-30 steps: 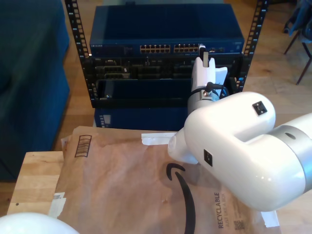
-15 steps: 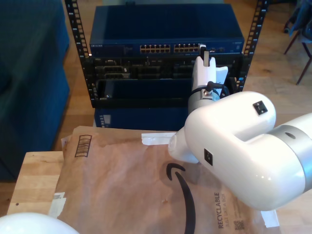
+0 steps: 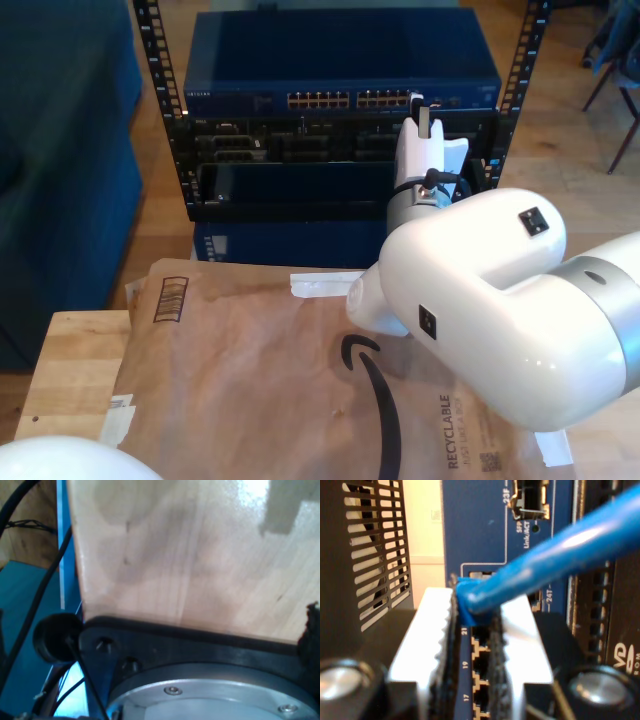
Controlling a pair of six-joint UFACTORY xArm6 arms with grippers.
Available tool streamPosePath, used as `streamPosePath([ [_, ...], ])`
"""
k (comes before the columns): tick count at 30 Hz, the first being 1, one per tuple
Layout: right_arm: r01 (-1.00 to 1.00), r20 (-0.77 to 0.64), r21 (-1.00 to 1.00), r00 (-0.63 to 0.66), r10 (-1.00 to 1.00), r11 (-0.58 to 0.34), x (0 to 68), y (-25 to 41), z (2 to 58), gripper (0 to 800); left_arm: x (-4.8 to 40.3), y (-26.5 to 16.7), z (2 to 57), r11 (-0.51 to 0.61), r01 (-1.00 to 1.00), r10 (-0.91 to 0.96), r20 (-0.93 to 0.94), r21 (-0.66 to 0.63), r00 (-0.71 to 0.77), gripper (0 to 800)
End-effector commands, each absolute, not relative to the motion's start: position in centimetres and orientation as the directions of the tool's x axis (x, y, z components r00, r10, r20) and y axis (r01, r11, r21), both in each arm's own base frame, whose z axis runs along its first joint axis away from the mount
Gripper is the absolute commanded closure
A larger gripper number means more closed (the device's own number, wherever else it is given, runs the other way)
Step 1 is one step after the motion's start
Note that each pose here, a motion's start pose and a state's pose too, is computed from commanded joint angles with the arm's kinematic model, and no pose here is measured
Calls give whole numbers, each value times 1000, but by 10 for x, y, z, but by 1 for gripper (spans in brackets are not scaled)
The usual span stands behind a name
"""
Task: Grab the cable and plug it in
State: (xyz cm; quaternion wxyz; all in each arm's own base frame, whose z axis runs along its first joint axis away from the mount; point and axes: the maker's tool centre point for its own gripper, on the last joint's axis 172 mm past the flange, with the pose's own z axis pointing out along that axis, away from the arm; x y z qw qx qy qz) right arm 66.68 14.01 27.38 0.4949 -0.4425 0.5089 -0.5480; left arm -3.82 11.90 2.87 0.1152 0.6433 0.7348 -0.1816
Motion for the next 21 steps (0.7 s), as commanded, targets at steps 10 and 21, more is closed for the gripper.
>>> streamPosePath([
  [10,104,-23,-995,-117,-993,11,669,142,280,800,-38,119,29,106,987,904,-403,-119,-146,0],
  [21,101,-21,-995,-118,-993,9,668,141,277,800,-38,119,29,106,987,904,-403,-119,-146,0],
])
